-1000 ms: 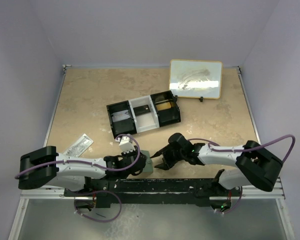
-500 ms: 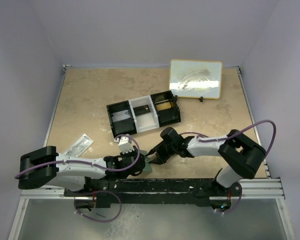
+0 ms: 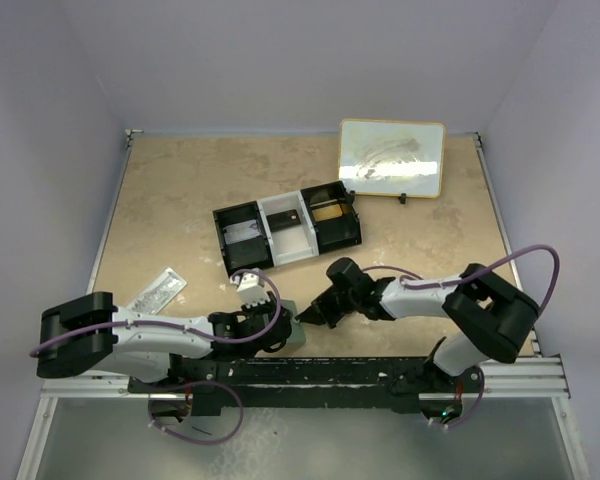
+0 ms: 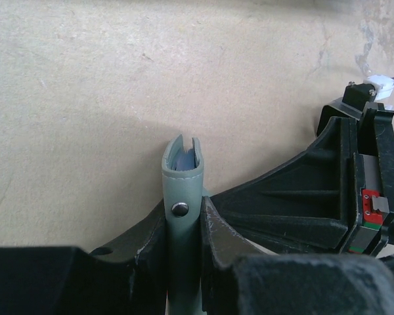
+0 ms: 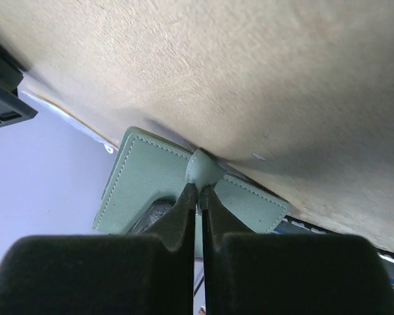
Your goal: Take the credit cards out of the card holder
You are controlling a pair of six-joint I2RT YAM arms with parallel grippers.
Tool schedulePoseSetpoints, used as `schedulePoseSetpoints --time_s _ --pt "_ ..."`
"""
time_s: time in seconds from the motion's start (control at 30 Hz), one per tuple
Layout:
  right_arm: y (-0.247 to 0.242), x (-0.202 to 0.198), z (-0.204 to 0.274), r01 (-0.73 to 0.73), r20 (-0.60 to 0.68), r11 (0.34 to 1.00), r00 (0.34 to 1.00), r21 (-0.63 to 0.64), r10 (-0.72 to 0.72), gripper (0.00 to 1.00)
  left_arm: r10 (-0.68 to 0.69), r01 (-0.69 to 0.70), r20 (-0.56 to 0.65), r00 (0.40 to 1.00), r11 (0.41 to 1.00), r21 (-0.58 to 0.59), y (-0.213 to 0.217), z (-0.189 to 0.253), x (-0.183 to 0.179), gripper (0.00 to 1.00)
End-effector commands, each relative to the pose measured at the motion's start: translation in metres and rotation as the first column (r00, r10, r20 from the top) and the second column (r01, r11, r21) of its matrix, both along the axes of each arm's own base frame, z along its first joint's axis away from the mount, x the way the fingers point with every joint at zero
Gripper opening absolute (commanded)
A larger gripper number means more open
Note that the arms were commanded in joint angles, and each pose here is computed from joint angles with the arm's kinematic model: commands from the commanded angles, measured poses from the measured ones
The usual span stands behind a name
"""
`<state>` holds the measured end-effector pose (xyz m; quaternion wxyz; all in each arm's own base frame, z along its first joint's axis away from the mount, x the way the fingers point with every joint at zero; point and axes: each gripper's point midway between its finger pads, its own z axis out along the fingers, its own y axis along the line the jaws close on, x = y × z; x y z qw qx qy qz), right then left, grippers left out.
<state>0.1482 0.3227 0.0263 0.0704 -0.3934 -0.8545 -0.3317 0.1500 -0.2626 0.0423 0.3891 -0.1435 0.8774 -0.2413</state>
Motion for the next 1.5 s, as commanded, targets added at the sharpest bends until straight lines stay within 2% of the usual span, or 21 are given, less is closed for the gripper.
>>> schedulePoseSetpoints --time_s 0.0,0.23,0.37,0.6,0.83,1.07,1.3,1.43,1.47 --pt "-0.008 0.026 0.025 0.088 0.123 0.994 0.988 0.069 -0.096 0.0 -0.079 0.079 0.001 0.997 0.997 0.002 -0.017 0.008 -0.009 0.0" --pt "-0.039 0.034 0.041 0.239 0.128 0.958 0.957 0.159 -0.26 0.0 -0.139 0.138 0.01 0.99 0.988 0.07 -0.015 -0.004 -0.023 0.0" --pt "-0.049 0.025 0.044 0.276 0.097 0.933 0.948 0.229 -0.304 0.0 -0.149 0.146 0.028 0.988 0.985 0.087 -0.014 -0.004 -0.025 0.0" --pt "-0.065 0.021 0.045 0.346 0.072 0.904 0.925 0.251 -0.374 0.0 -0.154 0.149 0.063 0.986 0.986 0.075 -0.008 -0.001 -0.025 0.0" --pt "-0.062 0.016 0.055 0.345 0.032 0.879 0.926 0.329 -0.376 0.0 -0.197 0.193 0.112 0.974 0.98 0.038 -0.019 0.006 -0.03 0.0" --pt "-0.064 0.013 0.06 0.362 -0.002 0.855 0.921 0.371 -0.389 0.0 -0.262 0.243 0.199 0.944 0.963 0.118 -0.035 0.016 -0.046 0.0" --pt "-0.073 0.014 0.065 0.402 -0.008 0.83 0.901 0.387 -0.433 0.0 -0.287 0.244 0.251 0.924 0.951 0.189 -0.032 0.018 -0.053 0.0" --pt "-0.076 0.011 0.061 0.4 0.003 0.849 0.904 0.345 -0.427 0.0 -0.219 0.193 0.257 0.941 0.973 0.123 -0.025 0.024 -0.05 0.0" --pt "-0.077 0.011 0.06 0.388 0.019 0.86 0.909 0.333 -0.417 0.04 -0.199 0.179 0.262 0.944 0.979 0.096 -0.025 0.029 -0.048 0.0"
